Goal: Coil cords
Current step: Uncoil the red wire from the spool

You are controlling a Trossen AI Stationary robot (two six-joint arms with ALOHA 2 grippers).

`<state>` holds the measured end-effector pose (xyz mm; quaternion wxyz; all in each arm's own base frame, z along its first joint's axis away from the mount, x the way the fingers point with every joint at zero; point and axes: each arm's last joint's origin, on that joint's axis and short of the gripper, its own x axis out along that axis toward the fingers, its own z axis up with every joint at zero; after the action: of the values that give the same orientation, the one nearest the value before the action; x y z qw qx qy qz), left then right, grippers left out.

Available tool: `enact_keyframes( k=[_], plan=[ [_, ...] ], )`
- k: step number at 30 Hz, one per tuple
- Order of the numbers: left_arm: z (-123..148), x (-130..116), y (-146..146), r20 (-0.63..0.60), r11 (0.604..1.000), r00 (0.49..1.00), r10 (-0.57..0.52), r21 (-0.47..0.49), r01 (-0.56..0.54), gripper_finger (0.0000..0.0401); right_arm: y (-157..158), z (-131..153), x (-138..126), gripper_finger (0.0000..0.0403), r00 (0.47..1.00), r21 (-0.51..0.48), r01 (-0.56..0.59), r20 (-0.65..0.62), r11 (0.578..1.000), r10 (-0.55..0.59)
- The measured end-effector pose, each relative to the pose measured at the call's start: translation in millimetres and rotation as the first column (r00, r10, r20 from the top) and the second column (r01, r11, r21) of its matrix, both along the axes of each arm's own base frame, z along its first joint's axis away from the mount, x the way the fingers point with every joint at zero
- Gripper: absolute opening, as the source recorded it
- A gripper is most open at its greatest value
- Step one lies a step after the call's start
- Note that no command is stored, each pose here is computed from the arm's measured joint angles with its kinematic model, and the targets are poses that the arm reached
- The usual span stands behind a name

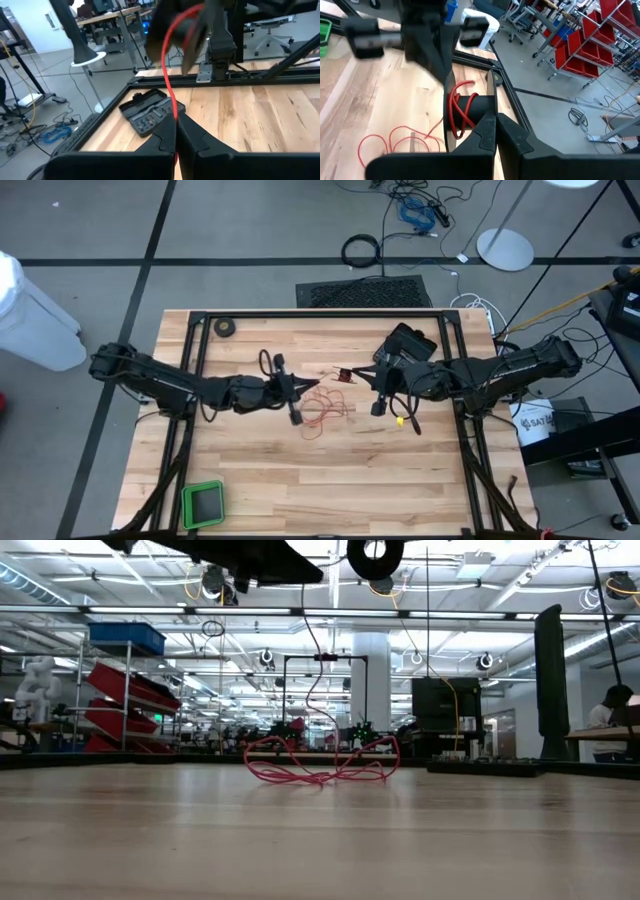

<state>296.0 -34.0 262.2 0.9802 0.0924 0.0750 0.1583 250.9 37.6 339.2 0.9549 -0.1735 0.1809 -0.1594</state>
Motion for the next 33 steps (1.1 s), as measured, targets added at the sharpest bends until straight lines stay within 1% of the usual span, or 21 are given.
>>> enact_keyframes(
  k=[3,7,12,14,19,22,26,30,33],
  plan=[
    [10.3,-7.4,-2.2,0.028,1.0,1.0,-0.011,-0.005,0.011,0.0001,-0.1,-0.3,-0.2,0.0,1.0,-0.002,0.003,-0.004,1.0,-0.003],
    [18.8,-13.0,-8.8,0.064,0.997,0.995,-0.077,-0.019,0.078,0.0001,-2.3,-1.6,1.6,0.0,1.0,-0.004,0.015,-0.008,1.0,-0.015],
    [24.7,-13.2,-16.4,0.113,0.988,0.983,-0.147,-0.028,0.151,0.0001,-8.4,-12.3,14.2,0.0,0.997,-0.022,0.056,-0.044,0.998,-0.057],
    [26.8,-12.8,-18.9,0.135,0.982,0.975,-0.179,-0.03,0.185,0.0,-10.8,-17.7,19.9,0.0,0.993,-0.059,0.095,-0.064,0.994,-0.099],
    [25.2,-12.4,-22.4,0.121,0.964,0.958,-0.258,-0.029,0.264,0.0,-12.4,-23.0,30.3,0.0,0.98,-0.191,0.168,-0.074,0.967,-0.184],
    [20.6,-10.4,-24.4,0.095,0.949,0.946,-0.31,-0.033,0.314,0.0,-6.8,-22.1,35.8,0.0,0.985,-0.276,0.127,-0.075,0.953,-0.154],
    [6.8,-3.4,-26.9,0.031,0.939,0.94,-0.339,-0.043,0.341,0.0,1.0,-17.2,40.5,0.0,0.993,-0.37,0.081,-0.054,0.925,-0.109],
    [-8.0,8.2,-30.0,0.029,0.935,0.938,-0.345,-0.069,0.347,0.0,3.3,-11.8,41.5,0.0,0.996,-0.412,0.068,-0.029,0.909,-0.087],
    [-18.5,16.9,-32.0,0.038,0.935,0.938,-0.344,-0.072,0.346,0.0,2.8,-11.6,41.7,0.0,0.996,-0.429,0.058,-0.037,0.901,-0.081]
  ],
)
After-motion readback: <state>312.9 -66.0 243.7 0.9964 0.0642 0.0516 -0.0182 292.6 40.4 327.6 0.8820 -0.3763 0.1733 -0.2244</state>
